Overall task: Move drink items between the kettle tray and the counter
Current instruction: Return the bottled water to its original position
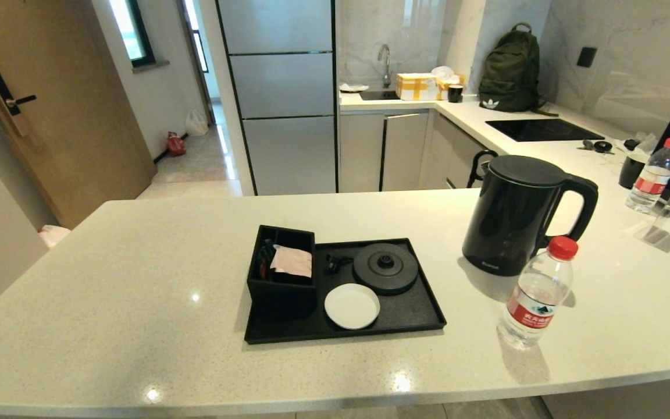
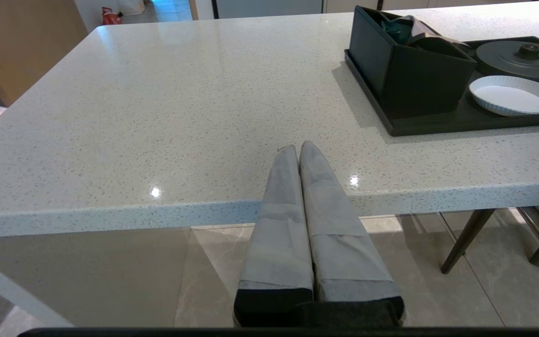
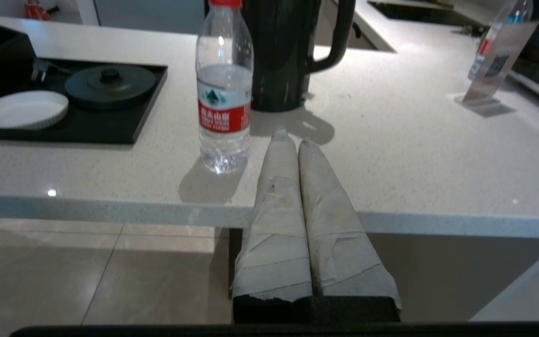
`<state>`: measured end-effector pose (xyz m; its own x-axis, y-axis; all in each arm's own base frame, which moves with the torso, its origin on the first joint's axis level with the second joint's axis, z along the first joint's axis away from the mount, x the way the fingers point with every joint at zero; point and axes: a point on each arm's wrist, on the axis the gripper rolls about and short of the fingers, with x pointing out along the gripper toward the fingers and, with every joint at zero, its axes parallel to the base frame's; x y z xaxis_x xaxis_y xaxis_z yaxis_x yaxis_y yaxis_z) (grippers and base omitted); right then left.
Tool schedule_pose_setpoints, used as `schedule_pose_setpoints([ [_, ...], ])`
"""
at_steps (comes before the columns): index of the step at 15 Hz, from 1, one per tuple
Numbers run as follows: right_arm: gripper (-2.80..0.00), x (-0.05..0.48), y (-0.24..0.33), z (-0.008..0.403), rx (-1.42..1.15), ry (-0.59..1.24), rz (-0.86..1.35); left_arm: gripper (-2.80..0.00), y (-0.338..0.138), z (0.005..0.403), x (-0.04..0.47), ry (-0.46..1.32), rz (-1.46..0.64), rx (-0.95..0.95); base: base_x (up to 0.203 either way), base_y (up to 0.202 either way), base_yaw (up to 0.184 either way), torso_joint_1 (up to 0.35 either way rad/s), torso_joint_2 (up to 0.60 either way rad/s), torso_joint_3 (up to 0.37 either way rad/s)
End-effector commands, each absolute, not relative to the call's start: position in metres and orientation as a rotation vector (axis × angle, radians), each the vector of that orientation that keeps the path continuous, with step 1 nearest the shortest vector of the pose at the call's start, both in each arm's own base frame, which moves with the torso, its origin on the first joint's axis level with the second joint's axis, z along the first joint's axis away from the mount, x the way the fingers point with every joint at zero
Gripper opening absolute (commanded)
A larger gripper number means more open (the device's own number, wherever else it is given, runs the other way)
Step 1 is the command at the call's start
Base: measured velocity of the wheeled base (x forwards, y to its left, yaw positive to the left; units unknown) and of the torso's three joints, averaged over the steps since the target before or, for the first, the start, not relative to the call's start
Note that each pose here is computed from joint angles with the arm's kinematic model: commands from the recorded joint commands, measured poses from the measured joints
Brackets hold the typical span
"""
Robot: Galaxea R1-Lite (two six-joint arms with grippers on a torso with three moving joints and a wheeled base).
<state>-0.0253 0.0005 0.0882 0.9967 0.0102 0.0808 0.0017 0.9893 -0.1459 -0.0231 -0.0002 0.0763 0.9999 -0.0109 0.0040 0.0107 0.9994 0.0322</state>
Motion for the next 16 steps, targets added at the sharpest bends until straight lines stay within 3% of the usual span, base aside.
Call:
schedule_pose_setpoints([
  [1,-2.80,-0.0229,0.0006,0.0810,-0.146,-0.058,0.011,-2.80,-0.0002,0.0763,-0.0230,-0.003,-0.011,0.032,0.000,0.000,0.000,0.000,0.00,0.000],
  [16,-2.80,-0.0227,0.0004,0.0758,-0.037,-0.006,0.009,-2.80,-0.0002,0.0763,-0.0230,-0.003,-0.011,0.032,0.000,0.000,0.000,0.000,0.00,0.000],
])
